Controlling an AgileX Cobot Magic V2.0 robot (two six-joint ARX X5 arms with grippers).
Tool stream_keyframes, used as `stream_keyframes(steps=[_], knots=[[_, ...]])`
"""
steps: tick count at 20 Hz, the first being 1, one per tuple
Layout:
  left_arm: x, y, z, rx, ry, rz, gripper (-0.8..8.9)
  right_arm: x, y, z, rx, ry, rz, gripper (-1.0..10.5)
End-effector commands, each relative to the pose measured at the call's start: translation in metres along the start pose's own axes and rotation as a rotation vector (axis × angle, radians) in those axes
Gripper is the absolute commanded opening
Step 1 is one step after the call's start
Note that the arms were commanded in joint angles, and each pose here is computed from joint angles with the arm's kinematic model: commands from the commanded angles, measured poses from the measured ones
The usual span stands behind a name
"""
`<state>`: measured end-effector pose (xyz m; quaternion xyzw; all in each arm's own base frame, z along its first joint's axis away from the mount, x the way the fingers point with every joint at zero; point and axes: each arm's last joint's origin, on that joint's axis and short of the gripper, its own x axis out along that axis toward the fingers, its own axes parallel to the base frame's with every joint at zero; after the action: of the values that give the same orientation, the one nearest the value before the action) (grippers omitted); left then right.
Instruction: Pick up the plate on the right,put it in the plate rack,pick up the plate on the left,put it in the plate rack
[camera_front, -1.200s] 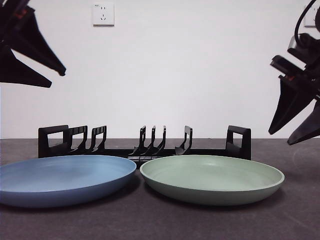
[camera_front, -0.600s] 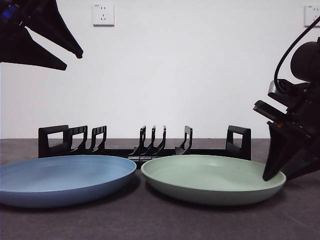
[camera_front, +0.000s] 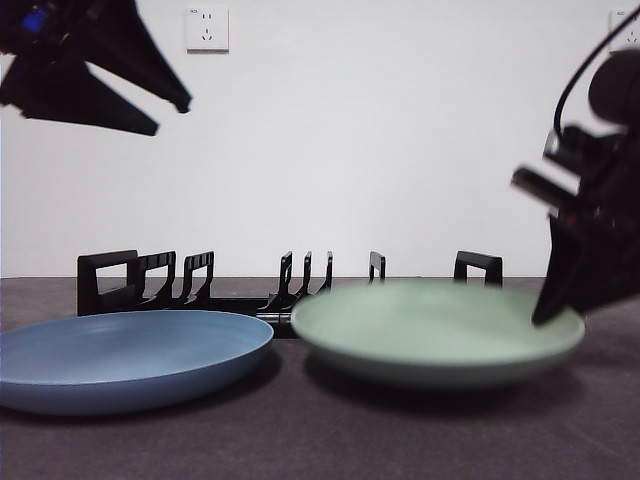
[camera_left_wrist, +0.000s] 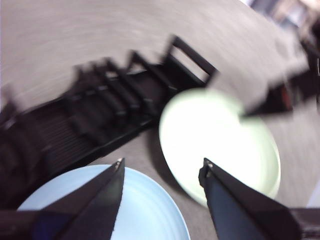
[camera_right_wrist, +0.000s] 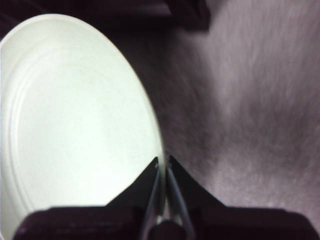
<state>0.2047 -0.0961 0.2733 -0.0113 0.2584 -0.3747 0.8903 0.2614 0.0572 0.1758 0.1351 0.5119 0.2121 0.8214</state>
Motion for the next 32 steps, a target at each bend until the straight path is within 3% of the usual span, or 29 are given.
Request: stream_keyframes(steps=[1,5,11,15,22,26,32], knots=[[0.004,-0.016,0.005,0.199,-0.009,-0.023,2.63,-0.013,0.008,0.004,-0.009,-0.058,0.011,-0.1],[0.009,-0.046,0.013,0.409,-0.021,0.005,3.24,-0.030,0.016,0.016,-0.003,-0.058,-0.051,-0.1],[0.015,-0.097,0.009,0.815,-0.027,0.008,3.23,-0.053,0.032,0.039,-0.035,-0.072,-0.045,-0.1],[0.022,-0.120,-0.004,1.019,0.039,0.029,3.20,-0.069,0.041,0.050,-0.046,-0.064,-0.045,-0.1],[0.046,-0.134,-0.020,1.140,0.127,0.020,3.19,-0.085,0.058,0.053,-0.089,0.016,-0.037,-0.1],[0.061,-0.135,-0.027,1.152,0.161,0.033,3.19,-0.086,0.064,0.051,-0.104,0.047,0.034,-0.1],[0.075,-0.135,-0.034,1.158,0.195,0.025,2.91,-0.084,0.068,0.049,-0.116,0.063,0.066,-0.1]])
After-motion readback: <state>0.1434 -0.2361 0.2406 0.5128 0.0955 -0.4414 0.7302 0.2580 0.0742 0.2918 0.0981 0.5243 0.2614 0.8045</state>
